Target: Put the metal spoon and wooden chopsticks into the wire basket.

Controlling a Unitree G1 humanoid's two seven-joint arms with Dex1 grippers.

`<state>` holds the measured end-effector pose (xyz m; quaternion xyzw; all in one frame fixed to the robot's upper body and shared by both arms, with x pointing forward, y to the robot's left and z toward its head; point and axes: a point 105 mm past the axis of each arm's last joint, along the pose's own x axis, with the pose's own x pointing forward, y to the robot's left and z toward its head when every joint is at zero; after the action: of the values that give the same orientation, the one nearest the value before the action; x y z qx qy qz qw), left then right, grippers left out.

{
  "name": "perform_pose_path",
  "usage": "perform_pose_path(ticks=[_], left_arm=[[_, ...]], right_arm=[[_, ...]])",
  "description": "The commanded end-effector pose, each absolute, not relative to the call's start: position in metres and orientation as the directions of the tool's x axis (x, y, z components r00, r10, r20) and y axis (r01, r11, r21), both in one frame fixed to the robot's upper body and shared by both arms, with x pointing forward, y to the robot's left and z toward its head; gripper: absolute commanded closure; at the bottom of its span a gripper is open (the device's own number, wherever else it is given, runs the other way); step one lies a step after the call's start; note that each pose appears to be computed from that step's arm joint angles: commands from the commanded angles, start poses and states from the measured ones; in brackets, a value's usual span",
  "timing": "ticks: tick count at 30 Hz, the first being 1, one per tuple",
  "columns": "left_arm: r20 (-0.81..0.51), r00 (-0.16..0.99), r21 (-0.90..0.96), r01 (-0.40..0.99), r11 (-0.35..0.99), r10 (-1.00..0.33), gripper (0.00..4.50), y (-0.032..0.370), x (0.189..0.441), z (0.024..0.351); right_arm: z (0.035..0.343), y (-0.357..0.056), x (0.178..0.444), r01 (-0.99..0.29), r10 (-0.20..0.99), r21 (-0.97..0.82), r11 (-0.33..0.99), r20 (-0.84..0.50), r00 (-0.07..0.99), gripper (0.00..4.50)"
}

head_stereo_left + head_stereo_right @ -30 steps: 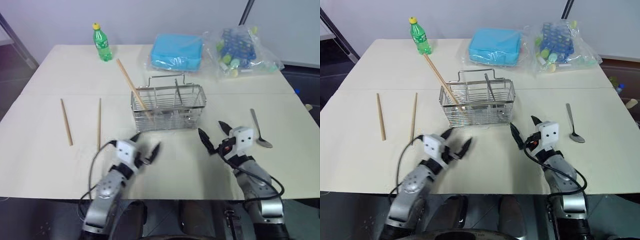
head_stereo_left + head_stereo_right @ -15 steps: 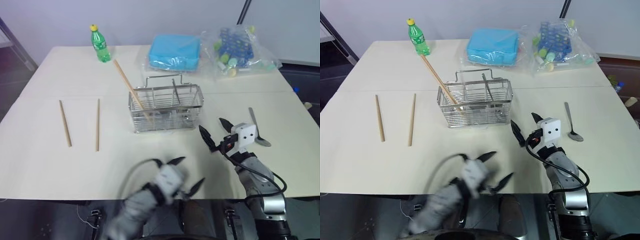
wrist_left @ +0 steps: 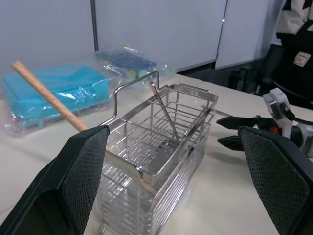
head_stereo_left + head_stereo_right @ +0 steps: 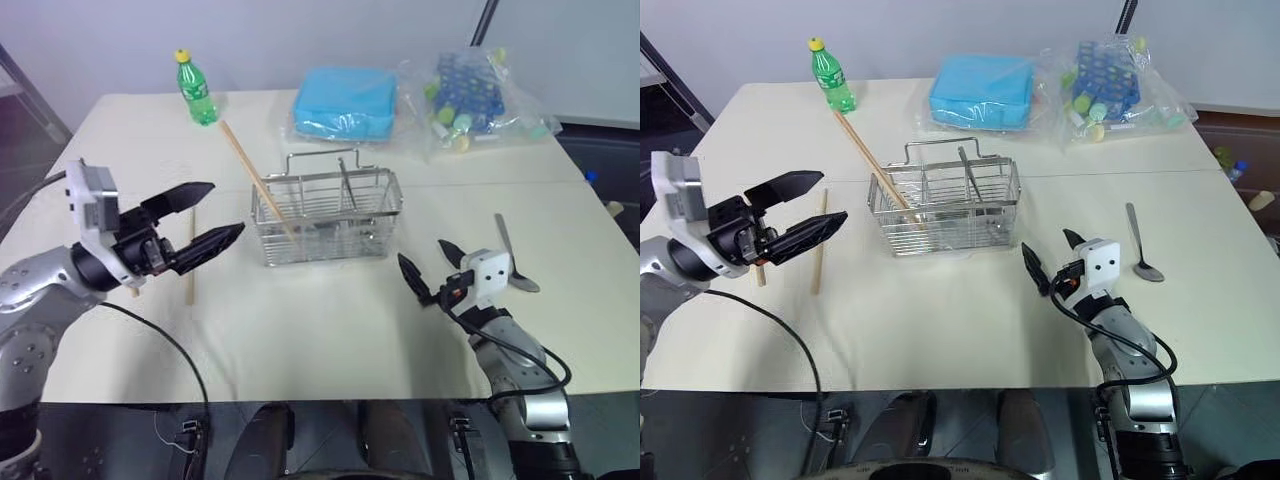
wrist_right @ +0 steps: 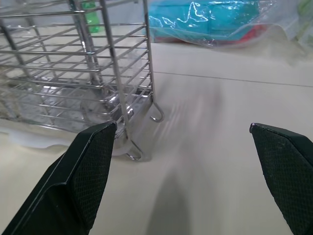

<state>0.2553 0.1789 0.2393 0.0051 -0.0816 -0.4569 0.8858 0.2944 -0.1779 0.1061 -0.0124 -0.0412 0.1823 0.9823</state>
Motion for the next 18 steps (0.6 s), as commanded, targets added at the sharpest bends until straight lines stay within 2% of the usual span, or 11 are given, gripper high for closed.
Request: perform_pose_path(ticks=[1,6,12,18], left_arm=[[0.170,0.561,0.112,0.806,0.581,-0.811,0.07,0.182,0.248,0.248],[0.157,0.558,0.101,0.812,0.575,-0.815,0.07,0.183,0.245,0.242],[0.077,0.447,0.085,0.887,0.453,-0.891,0.07,0.172,0.232,0.233],[0.016,0.385,0.110,0.917,0.384,-0.923,0.07,0.170,0.234,0.228]], right_arm=[[0.116,-0.178,0.294,-0.361,0.365,-0.061,0.931,0.111,0.924,0.00],[0.115,-0.177,0.295,-0.365,0.370,-0.060,0.929,0.107,0.923,0.00],[0.114,-0.177,0.297,-0.368,0.373,-0.062,0.928,0.101,0.923,0.00],[0.115,-0.177,0.297,-0.368,0.372,-0.063,0.928,0.102,0.922,0.00]])
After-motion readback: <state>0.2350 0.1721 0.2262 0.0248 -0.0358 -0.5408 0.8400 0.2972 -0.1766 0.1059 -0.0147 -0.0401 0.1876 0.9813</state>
